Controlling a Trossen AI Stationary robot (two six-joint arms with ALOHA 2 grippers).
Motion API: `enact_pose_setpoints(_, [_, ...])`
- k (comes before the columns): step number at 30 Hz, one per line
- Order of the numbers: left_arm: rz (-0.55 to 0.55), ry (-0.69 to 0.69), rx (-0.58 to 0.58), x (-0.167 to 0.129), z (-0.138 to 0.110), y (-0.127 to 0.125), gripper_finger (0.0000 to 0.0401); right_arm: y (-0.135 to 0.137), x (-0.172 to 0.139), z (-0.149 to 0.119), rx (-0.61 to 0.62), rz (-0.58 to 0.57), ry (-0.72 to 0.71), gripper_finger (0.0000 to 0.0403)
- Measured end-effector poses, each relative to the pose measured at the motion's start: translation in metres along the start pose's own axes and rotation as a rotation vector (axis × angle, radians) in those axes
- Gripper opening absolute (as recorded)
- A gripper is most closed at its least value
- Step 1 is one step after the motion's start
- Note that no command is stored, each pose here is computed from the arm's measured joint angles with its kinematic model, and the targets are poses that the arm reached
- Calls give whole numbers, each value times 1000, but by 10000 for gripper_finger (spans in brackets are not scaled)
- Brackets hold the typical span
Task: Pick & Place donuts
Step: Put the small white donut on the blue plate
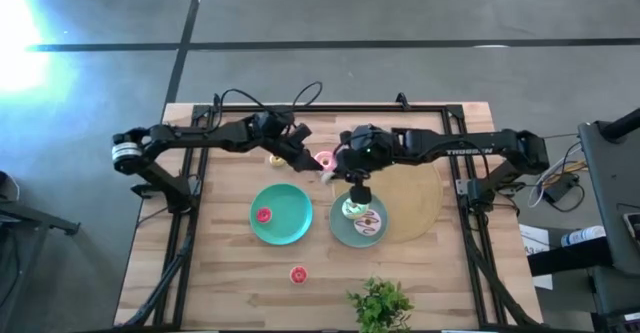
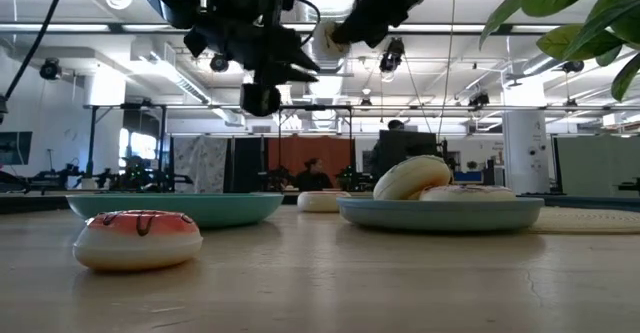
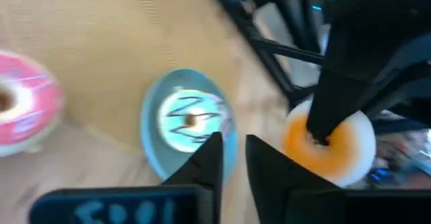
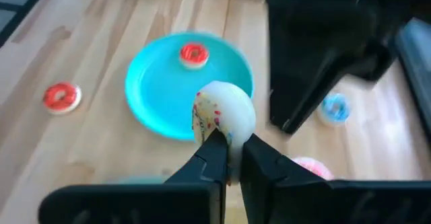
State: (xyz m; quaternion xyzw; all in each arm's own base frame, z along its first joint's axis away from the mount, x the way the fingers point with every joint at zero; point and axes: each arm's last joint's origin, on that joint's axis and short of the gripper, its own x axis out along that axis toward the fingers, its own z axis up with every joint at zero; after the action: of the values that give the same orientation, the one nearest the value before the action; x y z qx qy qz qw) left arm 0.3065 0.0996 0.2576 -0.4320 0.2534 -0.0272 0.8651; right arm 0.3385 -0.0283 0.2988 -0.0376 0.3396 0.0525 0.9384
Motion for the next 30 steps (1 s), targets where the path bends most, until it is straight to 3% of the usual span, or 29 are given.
enact_pose_setpoints(6, [251,-37,18,-17,-11,-3,103,-3,6,-10,199,16,82,14])
enact_pose_setpoints(12, [486,-206,169,-48,-39,-53,110,-12,43,-13,415,67,104,14])
enact_pose_setpoints(18, [582,-303,191,-77,-70,-85,110,-12,95,-7,527,159,161,13])
enact_pose_setpoints(24, [685,-303,198,-92,-95,-94,110,-16,134,-1,643,205,194,13])
enact_pose_setpoints(30, [725,-286,240,-100,-110,-99,110,-5,169,-10,749,263,319,13])
